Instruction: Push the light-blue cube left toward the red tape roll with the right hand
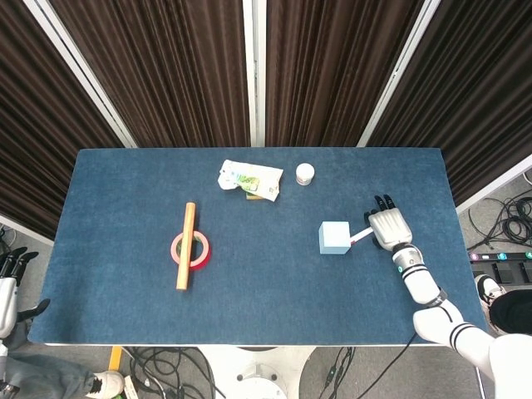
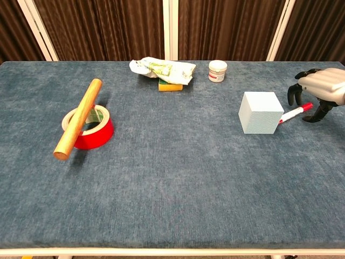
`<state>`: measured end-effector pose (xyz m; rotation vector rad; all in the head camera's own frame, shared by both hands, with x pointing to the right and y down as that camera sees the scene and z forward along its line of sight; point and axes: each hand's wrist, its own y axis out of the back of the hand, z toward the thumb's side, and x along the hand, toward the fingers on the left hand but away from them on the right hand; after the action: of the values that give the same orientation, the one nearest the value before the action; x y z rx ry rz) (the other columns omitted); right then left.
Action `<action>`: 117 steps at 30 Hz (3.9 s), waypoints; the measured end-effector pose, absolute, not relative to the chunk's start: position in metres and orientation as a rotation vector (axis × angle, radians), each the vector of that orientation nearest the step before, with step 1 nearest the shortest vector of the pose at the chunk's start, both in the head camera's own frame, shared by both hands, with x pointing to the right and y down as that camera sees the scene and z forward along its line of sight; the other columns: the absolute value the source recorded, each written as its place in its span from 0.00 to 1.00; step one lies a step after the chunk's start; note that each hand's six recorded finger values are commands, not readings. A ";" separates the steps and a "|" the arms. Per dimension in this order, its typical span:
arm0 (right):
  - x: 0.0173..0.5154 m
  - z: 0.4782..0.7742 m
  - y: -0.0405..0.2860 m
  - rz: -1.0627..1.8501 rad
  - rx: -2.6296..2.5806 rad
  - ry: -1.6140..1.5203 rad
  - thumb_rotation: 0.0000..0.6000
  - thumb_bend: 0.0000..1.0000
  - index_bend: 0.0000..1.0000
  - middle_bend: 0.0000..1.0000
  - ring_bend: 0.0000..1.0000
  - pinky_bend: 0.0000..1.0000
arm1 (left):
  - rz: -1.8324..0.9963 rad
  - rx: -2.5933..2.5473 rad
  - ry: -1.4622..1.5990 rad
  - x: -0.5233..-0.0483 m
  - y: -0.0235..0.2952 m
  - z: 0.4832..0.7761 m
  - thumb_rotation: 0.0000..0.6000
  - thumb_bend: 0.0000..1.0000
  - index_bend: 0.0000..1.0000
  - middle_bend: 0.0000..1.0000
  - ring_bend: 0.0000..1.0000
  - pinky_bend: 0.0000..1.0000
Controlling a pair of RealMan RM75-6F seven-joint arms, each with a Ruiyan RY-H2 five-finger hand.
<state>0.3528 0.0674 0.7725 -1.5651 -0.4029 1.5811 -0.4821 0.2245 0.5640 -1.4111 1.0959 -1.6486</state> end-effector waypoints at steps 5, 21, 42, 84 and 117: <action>0.354 0.778 0.069 1.590 -1.568 -0.409 1.00 0.20 0.42 0.41 0.05 0.05 | -1.649 -1.411 1.096 -0.483 0.224 0.564 1.00 0.16 0.26 0.25 0.16 0.17; 0.353 0.781 0.068 1.589 -1.577 -0.409 1.00 0.37 0.52 0.44 0.09 0.08 | -1.656 -1.410 1.101 -0.485 0.226 0.565 1.00 0.16 0.26 0.25 0.16 0.17; 0.379 0.748 0.068 1.589 -1.613 -0.531 1.00 0.46 0.58 0.49 0.12 0.09 | -1.630 -1.425 1.088 -0.478 0.220 0.568 1.00 0.16 0.26 0.25 0.16 0.17; 0.230 0.754 0.074 1.444 -1.790 -0.438 1.00 0.46 0.58 0.49 0.12 0.08 | -1.627 -1.426 1.104 -0.483 0.227 0.565 1.00 0.16 0.26 0.25 0.16 0.17; 0.070 0.753 0.080 1.331 -1.833 -0.297 1.00 0.46 0.58 0.49 0.12 0.07 | -1.639 -1.413 1.120 -0.488 0.234 0.563 1.00 0.16 0.26 0.25 0.16 0.17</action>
<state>0.0705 0.0803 0.7531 -1.8334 -0.2974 1.3314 -0.4884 0.2344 0.5626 -1.4131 1.1204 -1.6390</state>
